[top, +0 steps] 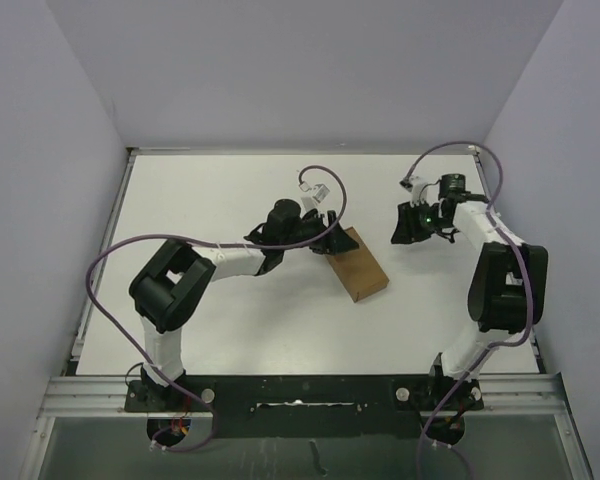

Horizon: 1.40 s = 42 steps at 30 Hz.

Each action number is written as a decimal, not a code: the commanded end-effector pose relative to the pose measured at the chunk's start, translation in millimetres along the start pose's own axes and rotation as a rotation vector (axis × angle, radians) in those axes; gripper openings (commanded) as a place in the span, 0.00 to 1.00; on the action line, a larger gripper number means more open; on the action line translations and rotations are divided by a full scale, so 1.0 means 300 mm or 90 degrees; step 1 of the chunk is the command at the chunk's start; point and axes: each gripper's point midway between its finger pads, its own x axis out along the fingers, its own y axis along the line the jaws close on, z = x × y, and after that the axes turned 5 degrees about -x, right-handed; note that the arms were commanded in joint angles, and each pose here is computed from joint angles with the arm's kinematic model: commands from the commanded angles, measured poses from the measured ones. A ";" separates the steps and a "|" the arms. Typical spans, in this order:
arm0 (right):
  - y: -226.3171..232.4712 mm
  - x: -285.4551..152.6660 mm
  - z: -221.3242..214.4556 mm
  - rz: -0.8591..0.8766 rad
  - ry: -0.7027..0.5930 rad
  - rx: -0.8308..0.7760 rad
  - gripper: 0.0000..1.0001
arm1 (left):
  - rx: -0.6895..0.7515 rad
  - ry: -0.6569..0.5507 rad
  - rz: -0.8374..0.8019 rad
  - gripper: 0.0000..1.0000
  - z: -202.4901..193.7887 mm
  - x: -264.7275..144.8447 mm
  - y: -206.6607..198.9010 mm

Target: Fold the paper box

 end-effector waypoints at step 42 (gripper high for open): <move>0.380 -1.069 0.504 -0.160 -0.499 -0.111 0.98 | 0.195 -0.273 0.203 0.98 0.625 -1.036 -0.354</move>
